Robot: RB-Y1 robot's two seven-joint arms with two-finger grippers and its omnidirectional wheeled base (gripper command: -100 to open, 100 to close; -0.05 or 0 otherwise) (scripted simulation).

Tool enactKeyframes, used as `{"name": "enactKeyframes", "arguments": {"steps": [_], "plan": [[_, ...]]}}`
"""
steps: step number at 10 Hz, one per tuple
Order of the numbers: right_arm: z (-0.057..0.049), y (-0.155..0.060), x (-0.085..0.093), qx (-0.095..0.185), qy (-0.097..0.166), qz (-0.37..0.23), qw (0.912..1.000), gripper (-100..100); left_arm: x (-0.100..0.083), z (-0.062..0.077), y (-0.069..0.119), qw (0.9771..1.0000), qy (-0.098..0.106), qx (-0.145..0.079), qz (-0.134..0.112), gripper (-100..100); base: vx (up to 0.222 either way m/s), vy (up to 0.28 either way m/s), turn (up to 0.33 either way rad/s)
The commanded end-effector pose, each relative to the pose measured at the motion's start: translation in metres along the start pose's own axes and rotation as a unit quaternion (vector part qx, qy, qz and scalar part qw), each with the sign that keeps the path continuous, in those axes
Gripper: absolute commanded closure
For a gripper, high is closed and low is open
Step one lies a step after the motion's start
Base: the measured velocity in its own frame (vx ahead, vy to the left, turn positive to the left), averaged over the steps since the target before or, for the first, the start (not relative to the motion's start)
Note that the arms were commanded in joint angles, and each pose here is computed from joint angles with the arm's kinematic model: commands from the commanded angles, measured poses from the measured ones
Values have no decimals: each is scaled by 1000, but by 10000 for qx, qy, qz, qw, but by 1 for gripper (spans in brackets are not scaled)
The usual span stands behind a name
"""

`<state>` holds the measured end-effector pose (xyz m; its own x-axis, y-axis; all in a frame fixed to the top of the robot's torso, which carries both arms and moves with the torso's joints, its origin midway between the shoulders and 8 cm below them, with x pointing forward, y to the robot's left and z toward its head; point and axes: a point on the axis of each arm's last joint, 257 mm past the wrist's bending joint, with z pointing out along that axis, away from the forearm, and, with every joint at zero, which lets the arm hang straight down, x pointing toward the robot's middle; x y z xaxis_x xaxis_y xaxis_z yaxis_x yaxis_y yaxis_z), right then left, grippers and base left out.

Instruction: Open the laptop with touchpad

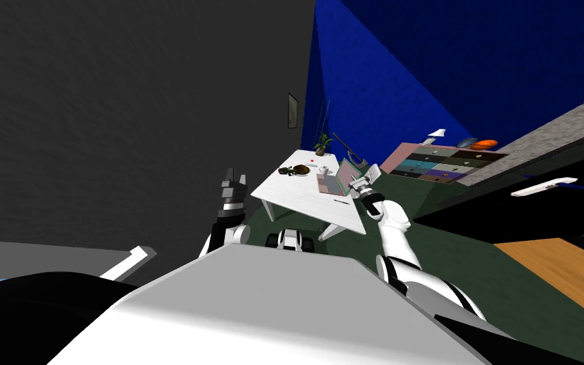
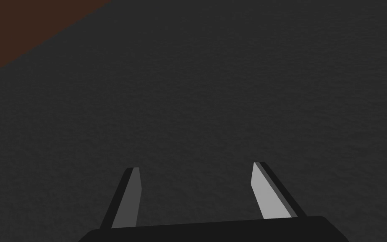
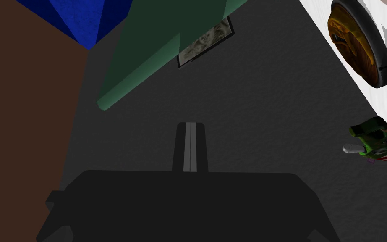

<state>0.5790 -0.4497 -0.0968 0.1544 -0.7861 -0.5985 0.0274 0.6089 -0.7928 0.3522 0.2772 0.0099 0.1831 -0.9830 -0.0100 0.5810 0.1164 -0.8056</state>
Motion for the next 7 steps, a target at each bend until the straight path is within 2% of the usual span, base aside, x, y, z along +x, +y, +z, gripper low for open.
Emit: {"name": "enactKeyframes", "arguments": {"steps": [1,3,4,5,6,7], "plan": [[25,14,-27,-29,-242,49,9997,100,0,0,0,10000,-1,-1,1,0,1,-16,-218],[29,33,-36,-205,-338,108,9992,100,0,0,0,10000,0,0,0,0,2,-8,29],[42,37,-45,-196,-376,103,9990,100,0,0,0,10000,0,0,0,0,4,-17,-386],[48,45,-58,-255,-513,110,9983,100,0,0,0,10000,-1,-1,1,0,5,-14,-207],[49,53,-63,-333,-560,162,9977,100,0,0,0,10000,0,0,0,0,4,-9,31],[64,50,-73,-255,-588,98,9979,100,0,0,0,10000,0,0,0,0,4,-23,-300]]}}
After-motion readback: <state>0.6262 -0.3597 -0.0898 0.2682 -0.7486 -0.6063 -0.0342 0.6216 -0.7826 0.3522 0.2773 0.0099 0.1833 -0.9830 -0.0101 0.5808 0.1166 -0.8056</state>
